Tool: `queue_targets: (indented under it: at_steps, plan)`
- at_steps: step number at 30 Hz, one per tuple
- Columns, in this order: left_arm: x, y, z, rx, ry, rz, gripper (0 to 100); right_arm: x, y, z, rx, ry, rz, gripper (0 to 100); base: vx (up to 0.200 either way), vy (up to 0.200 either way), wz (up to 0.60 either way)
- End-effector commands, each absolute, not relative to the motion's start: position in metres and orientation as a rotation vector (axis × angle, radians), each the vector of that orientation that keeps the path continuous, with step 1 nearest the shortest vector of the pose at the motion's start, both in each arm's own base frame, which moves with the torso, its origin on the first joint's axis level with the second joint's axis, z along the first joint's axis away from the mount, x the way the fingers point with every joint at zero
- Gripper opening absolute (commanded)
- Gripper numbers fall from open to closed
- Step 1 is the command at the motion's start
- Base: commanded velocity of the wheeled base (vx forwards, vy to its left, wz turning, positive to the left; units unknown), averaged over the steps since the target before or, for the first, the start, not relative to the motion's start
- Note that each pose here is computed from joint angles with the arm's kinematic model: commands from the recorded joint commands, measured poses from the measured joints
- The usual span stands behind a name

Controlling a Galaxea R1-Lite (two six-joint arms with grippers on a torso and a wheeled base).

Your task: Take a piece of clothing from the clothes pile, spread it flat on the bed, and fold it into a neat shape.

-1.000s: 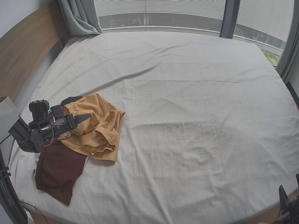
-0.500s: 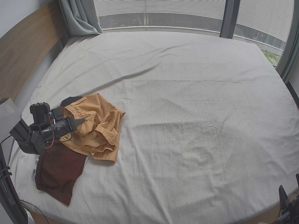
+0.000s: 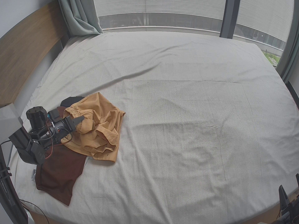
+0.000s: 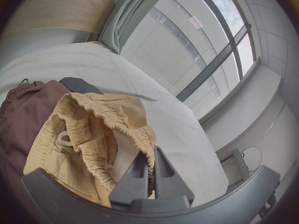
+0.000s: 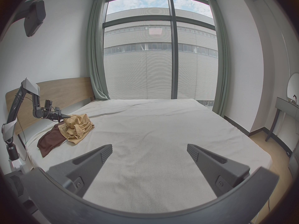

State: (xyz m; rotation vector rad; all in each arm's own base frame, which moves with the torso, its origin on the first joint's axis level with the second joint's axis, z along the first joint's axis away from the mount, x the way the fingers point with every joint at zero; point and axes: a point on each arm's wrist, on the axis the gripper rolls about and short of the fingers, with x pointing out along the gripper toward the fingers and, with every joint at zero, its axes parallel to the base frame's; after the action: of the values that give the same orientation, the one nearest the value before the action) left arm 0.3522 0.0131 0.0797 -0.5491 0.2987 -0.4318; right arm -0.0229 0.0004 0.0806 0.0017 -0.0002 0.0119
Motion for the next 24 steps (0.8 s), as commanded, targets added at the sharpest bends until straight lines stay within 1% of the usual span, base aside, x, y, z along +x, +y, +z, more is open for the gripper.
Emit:
queue_targets:
  at_steps: [1,2,4,5,7,12,15,18,24]
  plan:
    - [0.341,0.009,0.075,-0.558,0.304,-0.441,0,-0.022,0.000,0.076,0.002,0.012,0.011,100,0.000,0.000,0.00]
    - [0.341,0.009,0.075,-0.558,0.304,-0.441,0,-0.022,0.000,0.076,0.002,0.012,0.011,100,0.000,0.000,0.00]
    - [0.336,0.004,0.081,-0.632,0.258,-0.461,0,-0.022,0.000,0.076,0.002,0.014,0.011,100,0.000,0.000,0.00]
    - [0.336,0.004,0.081,-0.632,0.258,-0.461,0,-0.022,0.000,0.076,0.002,0.014,0.011,100,0.000,0.000,0.00]
    - [0.333,-0.001,0.096,-0.676,0.204,-0.487,0,-0.022,0.000,0.076,0.002,0.014,0.011,100,0.000,0.000,0.00]
    - [0.330,-0.010,0.111,-0.700,0.145,-0.441,0,-0.022,0.000,0.076,0.002,0.014,0.012,100,0.000,0.000,0.00]
    - [0.327,-0.013,0.114,-0.711,0.141,-0.436,0,-0.022,0.000,0.076,0.002,0.014,0.014,100,0.000,0.000,0.00]
    - [0.318,-0.018,0.126,-0.742,0.134,-0.454,0,-0.022,0.000,0.076,0.002,0.012,0.012,100,0.000,0.000,0.00]
    - [0.295,-0.030,0.150,-0.825,0.187,-0.472,0,-0.022,0.000,0.076,0.002,0.014,0.011,100,0.000,0.000,0.00]
